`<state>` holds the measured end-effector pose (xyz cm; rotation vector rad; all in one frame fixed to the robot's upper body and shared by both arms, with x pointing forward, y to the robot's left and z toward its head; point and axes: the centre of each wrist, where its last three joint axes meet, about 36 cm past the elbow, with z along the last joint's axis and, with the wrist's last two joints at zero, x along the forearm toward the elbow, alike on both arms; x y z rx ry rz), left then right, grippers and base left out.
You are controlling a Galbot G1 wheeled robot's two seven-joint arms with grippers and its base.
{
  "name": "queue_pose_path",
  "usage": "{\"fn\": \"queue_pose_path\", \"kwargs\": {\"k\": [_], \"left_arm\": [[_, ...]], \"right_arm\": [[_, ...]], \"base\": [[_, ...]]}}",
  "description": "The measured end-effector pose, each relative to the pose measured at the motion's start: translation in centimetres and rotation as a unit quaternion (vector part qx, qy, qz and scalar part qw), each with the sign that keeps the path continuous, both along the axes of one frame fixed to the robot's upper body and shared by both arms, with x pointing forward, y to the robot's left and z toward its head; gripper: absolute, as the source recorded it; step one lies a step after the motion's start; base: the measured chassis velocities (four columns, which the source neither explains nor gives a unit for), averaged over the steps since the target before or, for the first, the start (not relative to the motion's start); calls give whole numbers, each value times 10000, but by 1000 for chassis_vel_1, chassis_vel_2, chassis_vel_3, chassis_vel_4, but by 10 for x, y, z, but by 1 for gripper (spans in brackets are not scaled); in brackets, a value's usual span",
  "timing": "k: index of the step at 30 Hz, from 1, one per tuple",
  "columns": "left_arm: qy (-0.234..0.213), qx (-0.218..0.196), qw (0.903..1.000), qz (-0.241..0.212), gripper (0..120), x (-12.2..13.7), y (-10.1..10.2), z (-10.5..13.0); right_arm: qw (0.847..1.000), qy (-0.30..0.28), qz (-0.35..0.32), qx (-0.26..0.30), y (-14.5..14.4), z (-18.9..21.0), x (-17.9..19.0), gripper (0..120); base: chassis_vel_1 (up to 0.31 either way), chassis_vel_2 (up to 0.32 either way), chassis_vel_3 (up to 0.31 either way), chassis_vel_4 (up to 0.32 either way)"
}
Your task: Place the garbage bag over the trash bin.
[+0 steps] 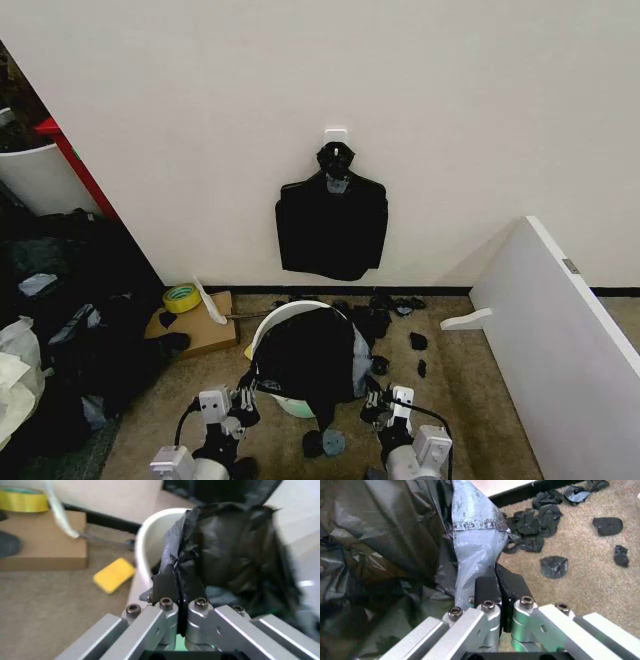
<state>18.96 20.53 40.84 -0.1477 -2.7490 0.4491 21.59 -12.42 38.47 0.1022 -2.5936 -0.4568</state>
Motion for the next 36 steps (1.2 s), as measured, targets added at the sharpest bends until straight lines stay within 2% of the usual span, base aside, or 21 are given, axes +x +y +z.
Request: {"fn": "queue_pose_path", "kwargs": {"k": [4, 10, 17, 26, 33, 36], "left_arm": [[169, 211, 9995, 185, 0, 4, 18, -10], [395, 359, 9982, 285, 0, 3, 32, -17], [543, 504, 9968, 295, 0, 8, 39, -27], [747, 624, 9952, 116, 0, 9, 37, -35], [773, 704, 9943, 197, 0, 33, 37, -47], [709, 684, 9947, 306, 0, 56, 38, -49]], "right_arm": [[10000, -11, 6, -91, 3, -8, 6, 0], [9993, 106, 142, -325, 4, -15, 4, 0], [9982, 227, 229, -512, 3, -25, 7, 0], [9960, 368, 343, -744, 2, -39, 6, 0], [9961, 277, 275, -787, 4, -50, 22, 0], [9968, 137, 180, -760, 7, -54, 31, 0]], "base": [[0, 0, 0, 0], [0, 0, 0, 0], [0, 0, 0, 0], [0, 0, 0, 0], [0, 0, 0, 0], [0, 0, 0, 0]]}}
